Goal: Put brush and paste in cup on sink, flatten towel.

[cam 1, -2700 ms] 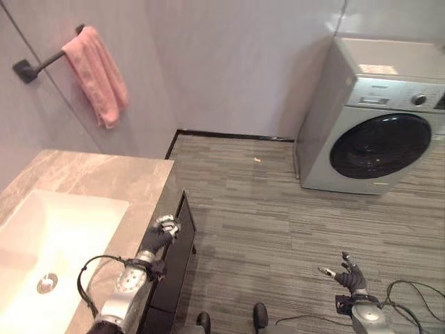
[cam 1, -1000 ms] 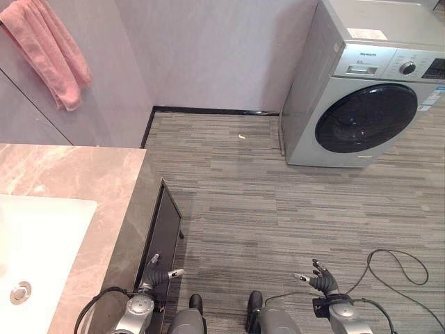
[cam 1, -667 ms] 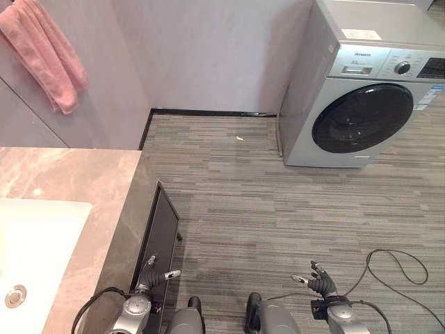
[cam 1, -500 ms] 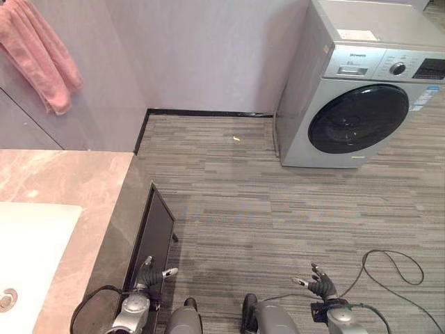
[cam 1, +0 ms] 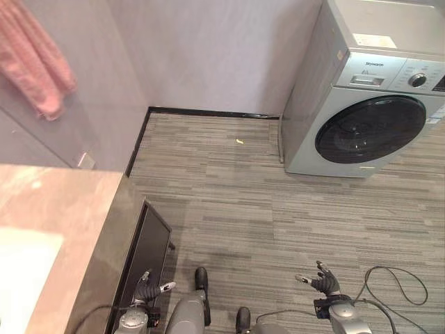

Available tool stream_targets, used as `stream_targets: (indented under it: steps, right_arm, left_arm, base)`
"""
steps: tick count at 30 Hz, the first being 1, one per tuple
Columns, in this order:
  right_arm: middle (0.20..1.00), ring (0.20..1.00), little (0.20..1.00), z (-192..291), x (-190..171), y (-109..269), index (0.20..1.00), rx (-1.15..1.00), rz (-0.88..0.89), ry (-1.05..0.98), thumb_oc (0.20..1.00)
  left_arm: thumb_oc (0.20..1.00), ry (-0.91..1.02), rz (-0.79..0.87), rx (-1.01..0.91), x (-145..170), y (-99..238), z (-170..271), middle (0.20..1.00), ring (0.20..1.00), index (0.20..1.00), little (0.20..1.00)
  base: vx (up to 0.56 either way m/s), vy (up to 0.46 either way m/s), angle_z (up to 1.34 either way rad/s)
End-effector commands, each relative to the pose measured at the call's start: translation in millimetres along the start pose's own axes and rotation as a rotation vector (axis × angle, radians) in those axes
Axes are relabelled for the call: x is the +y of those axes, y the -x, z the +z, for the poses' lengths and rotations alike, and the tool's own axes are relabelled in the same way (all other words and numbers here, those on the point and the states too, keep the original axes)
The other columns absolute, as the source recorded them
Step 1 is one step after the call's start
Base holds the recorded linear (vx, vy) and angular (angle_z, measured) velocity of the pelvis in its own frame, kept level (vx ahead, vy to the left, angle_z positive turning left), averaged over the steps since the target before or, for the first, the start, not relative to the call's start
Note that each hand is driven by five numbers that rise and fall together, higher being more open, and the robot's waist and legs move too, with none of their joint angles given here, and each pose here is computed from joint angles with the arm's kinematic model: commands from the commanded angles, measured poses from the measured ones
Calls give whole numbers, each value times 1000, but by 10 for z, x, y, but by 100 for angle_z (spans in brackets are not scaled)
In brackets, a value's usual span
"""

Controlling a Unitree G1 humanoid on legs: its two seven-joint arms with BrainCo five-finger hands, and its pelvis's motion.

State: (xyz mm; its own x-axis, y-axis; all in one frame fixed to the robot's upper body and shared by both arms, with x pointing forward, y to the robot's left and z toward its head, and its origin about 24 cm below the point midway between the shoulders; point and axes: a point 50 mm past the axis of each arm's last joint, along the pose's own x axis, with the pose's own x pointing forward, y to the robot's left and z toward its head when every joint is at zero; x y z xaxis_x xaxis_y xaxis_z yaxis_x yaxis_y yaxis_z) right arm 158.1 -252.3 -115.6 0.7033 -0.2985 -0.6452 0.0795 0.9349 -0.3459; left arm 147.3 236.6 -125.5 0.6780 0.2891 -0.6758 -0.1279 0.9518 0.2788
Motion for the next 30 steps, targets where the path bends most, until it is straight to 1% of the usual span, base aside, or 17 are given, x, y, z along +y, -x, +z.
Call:
stream_targets:
  steps: [1,3,9,11,14,20,21,26,28,30]
  right_arm:
    - [1000,1000,1000,167,1,2,1000,-93,12,-23,1000]
    - [1000,1000,1000,191,-35,6,1000,-108,1,-46,1000]
    - [1000,1000,1000,87,-45,56,1000,-88,3,-59,1000]
    - [1000,1000,1000,125,-42,57,1000,-104,8,-65,1000]
    - [1000,1000,1000,150,-44,66,1000,-117,15,-56,1000]
    - [1000,1000,1000,79,-194,96,1000,-104,-11,-52,1000]
    - [1000,1000,1000,113,-266,90,1000,-120,-28,-26,1000]
    - [1000,1000,1000,155,-368,73,1000,-128,-56,1,1000]
    - [1000,1000,1000,158,-376,69,1000,-127,-59,11,1000]
    - [1000,1000,1000,116,-357,72,1000,-117,-56,35,1000]
  left_arm:
    - [1000,-26,99,-145,418,-90,372,1000,1000,1000,1000]
    - [1000,-69,90,-155,415,-108,420,1000,1000,1000,1000]
    - [1000,-31,90,-171,391,-118,466,1000,1000,1000,1000]
    - [1000,13,116,-164,427,-143,485,1000,1000,1000,1000]
    - [1000,29,127,-168,433,-163,522,1000,1000,1000,1000]
    - [1000,-28,66,-177,287,-164,542,1000,1000,1000,1000]
    - [1000,-45,50,-185,259,-175,582,1000,1000,1000,1000]
    - [1000,-60,31,-202,225,-187,645,1000,1000,1000,1000]
    - [1000,-62,31,-195,235,-180,612,1000,1000,1000,1000]
    - [1000,-73,40,-152,265,-150,460,1000,1000,1000,1000]
  base:
    - [446,426,-15]
    - [324,147,14]
    - [396,54,23]
    - [446,-104,21]
    - [370,-101,43]
    - [467,-281,91]
    - [381,-408,78]
    - [246,-183,36]
    - [356,-25,30]
    - [614,111,4]
